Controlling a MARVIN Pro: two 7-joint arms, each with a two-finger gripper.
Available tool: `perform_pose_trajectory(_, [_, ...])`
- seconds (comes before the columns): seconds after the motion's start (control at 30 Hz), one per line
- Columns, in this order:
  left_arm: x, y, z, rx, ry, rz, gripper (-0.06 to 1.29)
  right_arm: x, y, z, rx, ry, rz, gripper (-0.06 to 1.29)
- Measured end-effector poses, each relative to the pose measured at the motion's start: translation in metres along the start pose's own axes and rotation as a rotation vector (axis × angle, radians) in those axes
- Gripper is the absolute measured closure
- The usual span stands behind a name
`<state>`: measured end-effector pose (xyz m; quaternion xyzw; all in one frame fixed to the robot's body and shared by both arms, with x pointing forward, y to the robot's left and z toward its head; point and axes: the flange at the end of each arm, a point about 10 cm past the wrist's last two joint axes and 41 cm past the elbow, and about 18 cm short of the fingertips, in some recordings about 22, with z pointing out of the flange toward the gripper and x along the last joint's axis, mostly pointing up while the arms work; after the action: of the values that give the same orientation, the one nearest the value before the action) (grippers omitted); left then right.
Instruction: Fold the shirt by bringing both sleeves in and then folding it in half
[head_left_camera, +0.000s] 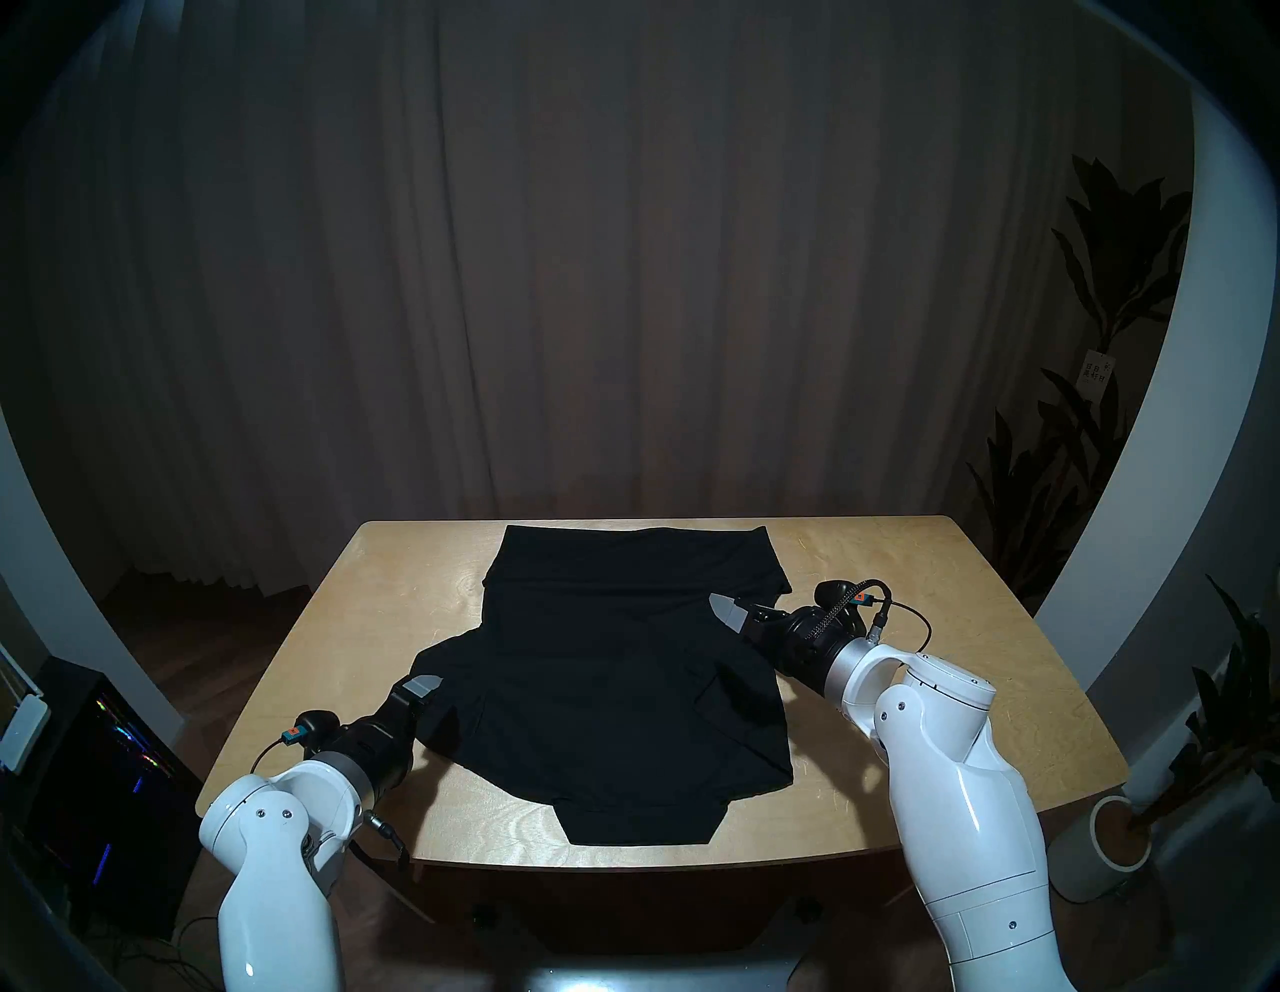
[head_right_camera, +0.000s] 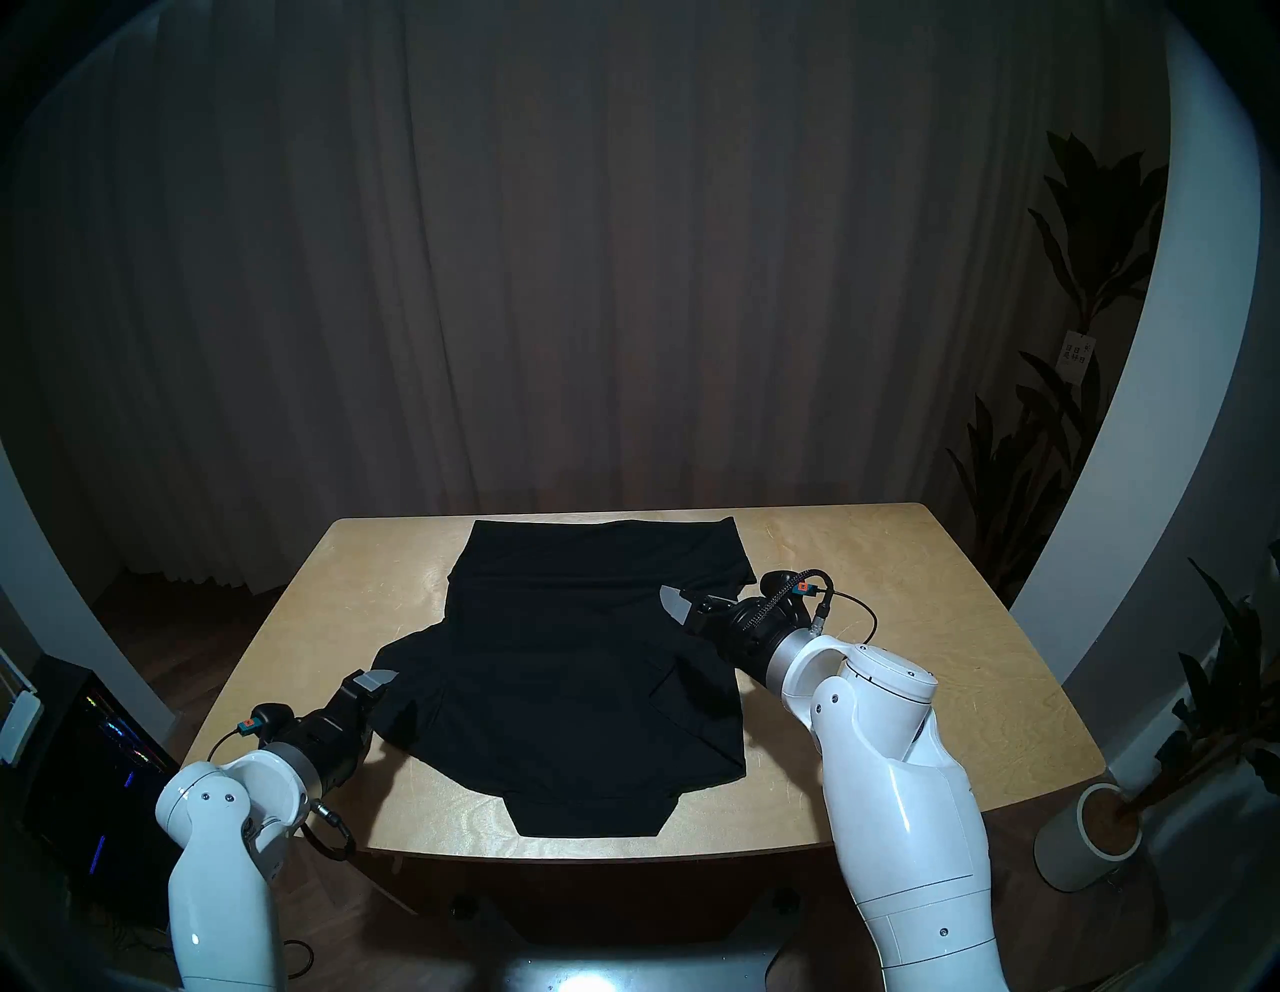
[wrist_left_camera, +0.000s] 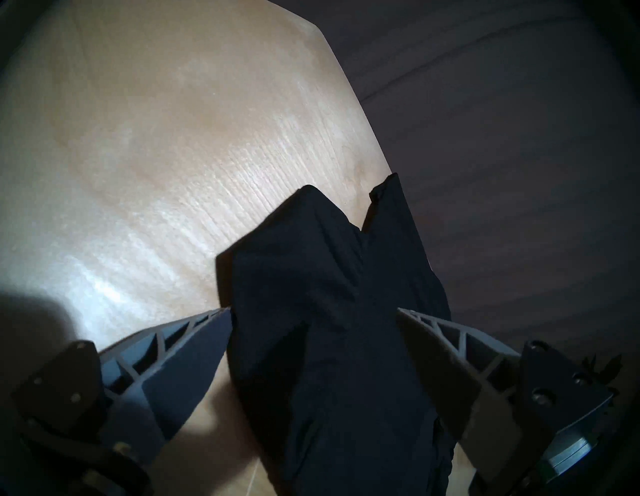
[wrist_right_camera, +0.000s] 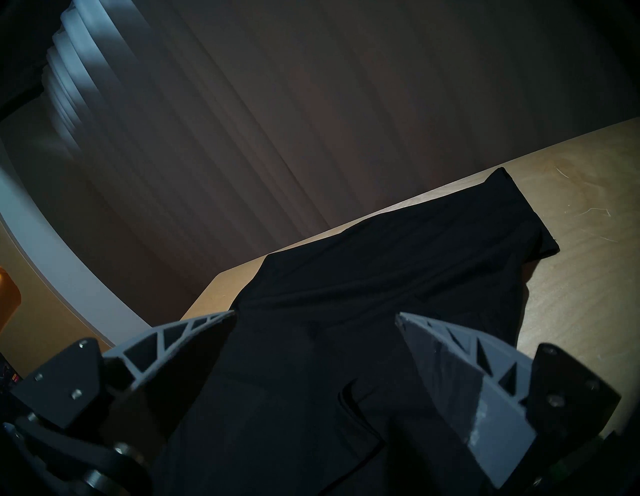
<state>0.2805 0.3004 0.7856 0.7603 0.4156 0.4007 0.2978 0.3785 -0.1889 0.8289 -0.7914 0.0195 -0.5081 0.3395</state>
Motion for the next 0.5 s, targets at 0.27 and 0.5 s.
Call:
perform_pose_trajectory(0.27, [0.003,0.008,0.013,0.032,-0.010,0.020,0.03,-0.006,0.009,-0.007,-0.038,0.016,0.030,-0.02])
perform_pose_trajectory(0.5, [0.008,0.014,0.023,0.082,-0.009,0.052,0.04,-0.006,0.010,-0.009,-0.040,0.036,0.047,-0.02])
